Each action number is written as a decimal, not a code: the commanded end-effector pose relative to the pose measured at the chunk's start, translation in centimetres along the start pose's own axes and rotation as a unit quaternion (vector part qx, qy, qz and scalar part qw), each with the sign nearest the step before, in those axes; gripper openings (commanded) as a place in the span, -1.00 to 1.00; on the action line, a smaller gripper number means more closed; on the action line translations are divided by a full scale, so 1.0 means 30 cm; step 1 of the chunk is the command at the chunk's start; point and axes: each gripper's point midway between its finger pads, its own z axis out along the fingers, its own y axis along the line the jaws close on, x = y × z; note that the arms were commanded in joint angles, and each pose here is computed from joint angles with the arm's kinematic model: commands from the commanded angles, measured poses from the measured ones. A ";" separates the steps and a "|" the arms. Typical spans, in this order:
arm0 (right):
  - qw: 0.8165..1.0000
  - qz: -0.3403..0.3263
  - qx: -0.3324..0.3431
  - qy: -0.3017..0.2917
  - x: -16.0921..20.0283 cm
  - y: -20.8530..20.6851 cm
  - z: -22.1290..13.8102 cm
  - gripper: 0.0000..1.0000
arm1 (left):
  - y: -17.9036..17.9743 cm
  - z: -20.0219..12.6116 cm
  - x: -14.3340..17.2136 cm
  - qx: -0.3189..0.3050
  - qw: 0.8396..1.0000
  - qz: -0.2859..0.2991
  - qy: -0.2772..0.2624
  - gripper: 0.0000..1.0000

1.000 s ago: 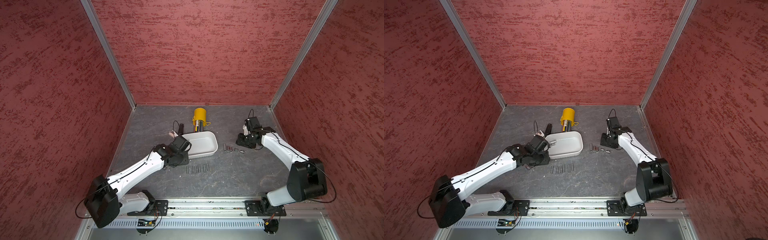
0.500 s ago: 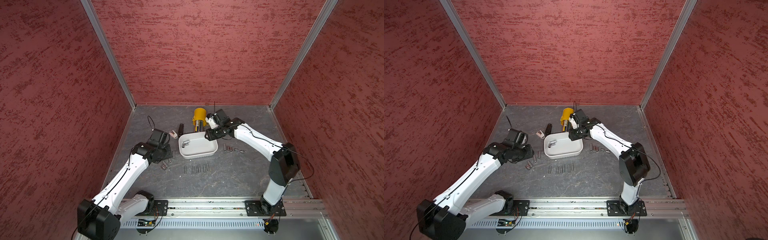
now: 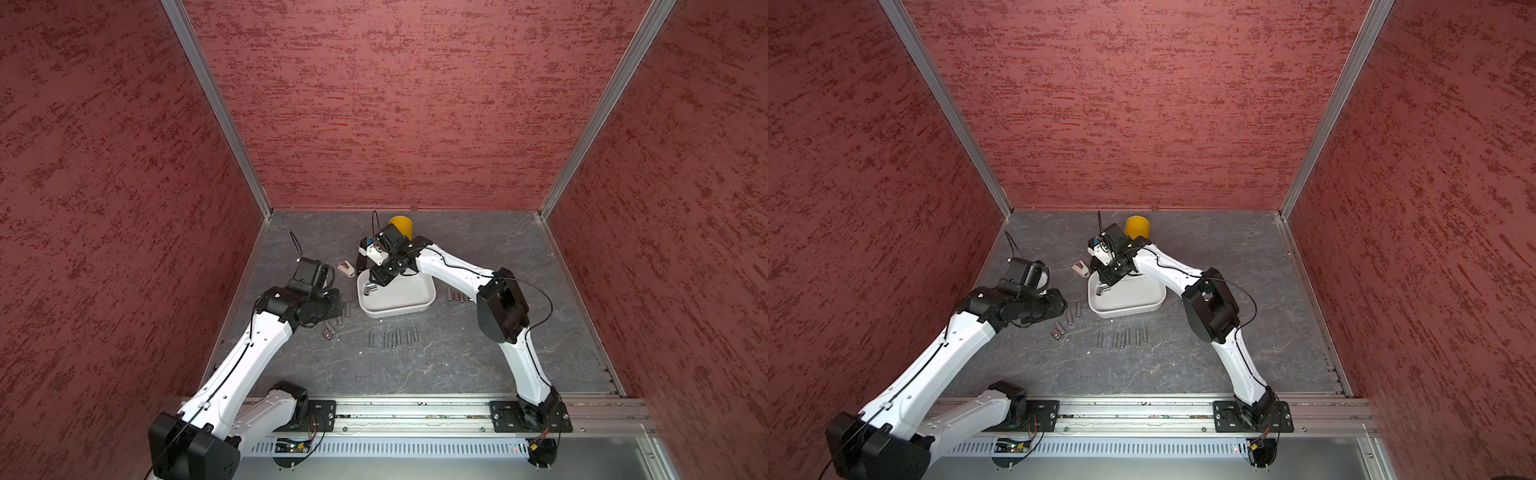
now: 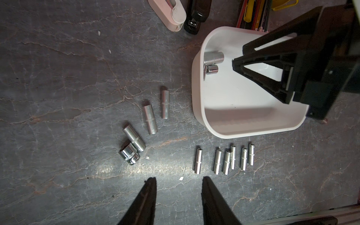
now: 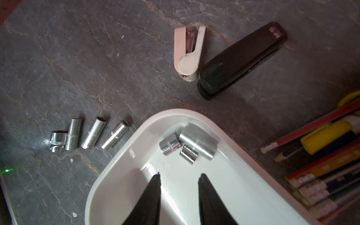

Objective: Take out the socket from the storage box
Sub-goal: Pick up the socket head from the storage box.

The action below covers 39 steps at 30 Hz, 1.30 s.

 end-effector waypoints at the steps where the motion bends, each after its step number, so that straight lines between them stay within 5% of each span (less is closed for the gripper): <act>1: 0.999 -0.036 -0.008 0.011 -0.001 0.007 0.030 -0.29 | -0.007 -0.011 -0.016 0.008 1.000 0.005 -0.011 -0.18; 34: 0.994 -0.052 0.038 0.083 0.130 -0.103 0.232 -0.27 | -0.007 0.015 -0.008 0.009 1.000 0.007 -0.004 -0.18; 39: 0.995 -0.032 0.054 0.080 0.124 -0.118 0.231 -0.53 | -0.008 0.018 -0.007 0.009 1.000 0.008 -0.003 -0.18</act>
